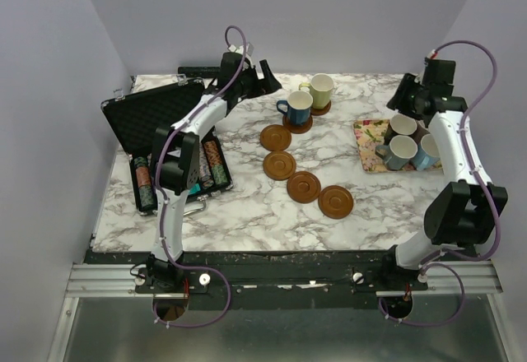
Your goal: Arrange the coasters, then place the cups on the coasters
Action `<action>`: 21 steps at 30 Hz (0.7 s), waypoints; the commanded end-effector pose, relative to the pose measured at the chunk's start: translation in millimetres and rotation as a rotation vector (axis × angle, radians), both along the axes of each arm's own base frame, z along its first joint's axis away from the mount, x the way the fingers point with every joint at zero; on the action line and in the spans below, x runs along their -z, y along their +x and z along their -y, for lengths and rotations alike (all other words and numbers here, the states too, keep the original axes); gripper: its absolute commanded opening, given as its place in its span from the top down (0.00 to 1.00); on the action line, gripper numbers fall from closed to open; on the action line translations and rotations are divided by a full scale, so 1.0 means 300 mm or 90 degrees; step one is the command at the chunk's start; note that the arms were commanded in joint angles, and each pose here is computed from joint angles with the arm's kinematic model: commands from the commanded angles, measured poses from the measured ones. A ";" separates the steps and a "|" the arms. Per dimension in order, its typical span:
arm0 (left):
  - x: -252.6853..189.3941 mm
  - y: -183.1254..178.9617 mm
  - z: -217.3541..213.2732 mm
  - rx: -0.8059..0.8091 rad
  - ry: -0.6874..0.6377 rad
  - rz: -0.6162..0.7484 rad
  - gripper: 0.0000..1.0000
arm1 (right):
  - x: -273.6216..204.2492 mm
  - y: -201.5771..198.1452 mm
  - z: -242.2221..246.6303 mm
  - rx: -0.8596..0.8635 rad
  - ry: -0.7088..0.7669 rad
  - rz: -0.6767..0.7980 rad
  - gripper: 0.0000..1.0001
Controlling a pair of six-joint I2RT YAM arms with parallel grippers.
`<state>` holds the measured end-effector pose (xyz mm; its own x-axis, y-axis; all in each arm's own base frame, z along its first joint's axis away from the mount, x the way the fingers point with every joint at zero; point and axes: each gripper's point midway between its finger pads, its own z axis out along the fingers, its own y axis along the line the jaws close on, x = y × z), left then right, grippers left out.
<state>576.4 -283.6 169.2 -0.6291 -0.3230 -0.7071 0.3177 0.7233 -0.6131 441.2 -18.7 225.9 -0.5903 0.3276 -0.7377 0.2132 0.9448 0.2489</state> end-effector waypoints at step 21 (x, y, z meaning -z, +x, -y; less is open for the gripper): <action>-0.270 -0.243 -0.152 0.020 0.152 0.107 0.01 | 0.146 0.052 0.362 0.000 -0.170 -0.113 0.62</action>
